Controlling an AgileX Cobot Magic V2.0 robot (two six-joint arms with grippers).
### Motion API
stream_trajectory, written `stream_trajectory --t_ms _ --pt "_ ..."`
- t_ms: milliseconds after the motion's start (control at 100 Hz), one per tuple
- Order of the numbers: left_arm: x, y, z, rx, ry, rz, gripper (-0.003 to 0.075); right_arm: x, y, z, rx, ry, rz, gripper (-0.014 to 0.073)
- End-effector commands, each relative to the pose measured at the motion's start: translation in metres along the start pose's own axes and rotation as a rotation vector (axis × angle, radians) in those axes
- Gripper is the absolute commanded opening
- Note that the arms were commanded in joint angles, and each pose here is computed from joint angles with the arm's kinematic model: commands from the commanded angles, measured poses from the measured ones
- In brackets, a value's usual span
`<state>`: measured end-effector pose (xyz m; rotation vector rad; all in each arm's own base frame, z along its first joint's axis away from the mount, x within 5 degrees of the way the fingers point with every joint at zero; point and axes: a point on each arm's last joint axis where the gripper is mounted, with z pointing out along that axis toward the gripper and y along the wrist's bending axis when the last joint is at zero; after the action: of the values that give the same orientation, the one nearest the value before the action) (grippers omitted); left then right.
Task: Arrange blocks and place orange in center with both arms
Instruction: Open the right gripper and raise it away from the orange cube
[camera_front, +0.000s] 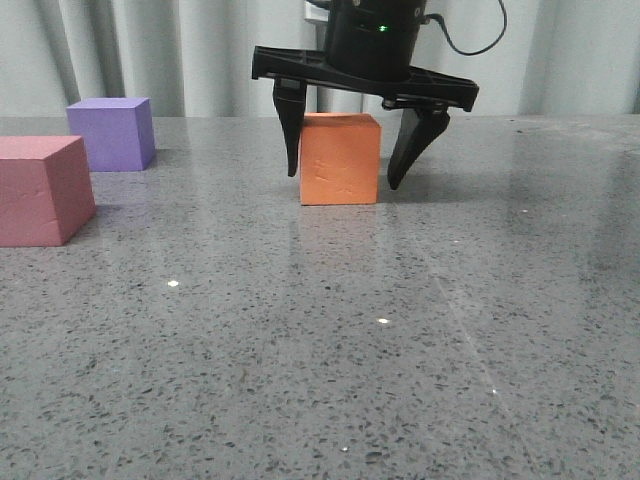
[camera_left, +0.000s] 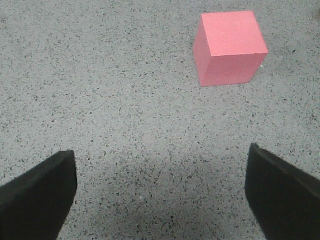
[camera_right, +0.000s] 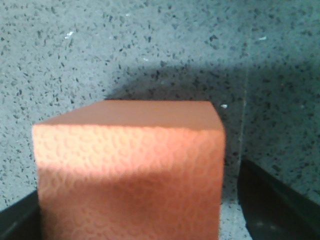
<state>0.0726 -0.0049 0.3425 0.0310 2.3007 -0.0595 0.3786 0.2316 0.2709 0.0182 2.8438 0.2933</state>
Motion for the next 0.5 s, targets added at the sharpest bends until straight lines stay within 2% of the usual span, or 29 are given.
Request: stream_trajectory --t_ms 0,490 --pt "-0.013 -0.002 -0.005 0.019 -0.077 -0.001 0.0639 -0.003 0.004 -0.035 -0.055 -0.082 -0.005 0.0636" --pt "-0.012 -0.002 -0.005 0.02 -0.067 -0.001 0.0639 -0.002 0.004 -0.083 -0.118 -0.205 -0.012 0.0636"
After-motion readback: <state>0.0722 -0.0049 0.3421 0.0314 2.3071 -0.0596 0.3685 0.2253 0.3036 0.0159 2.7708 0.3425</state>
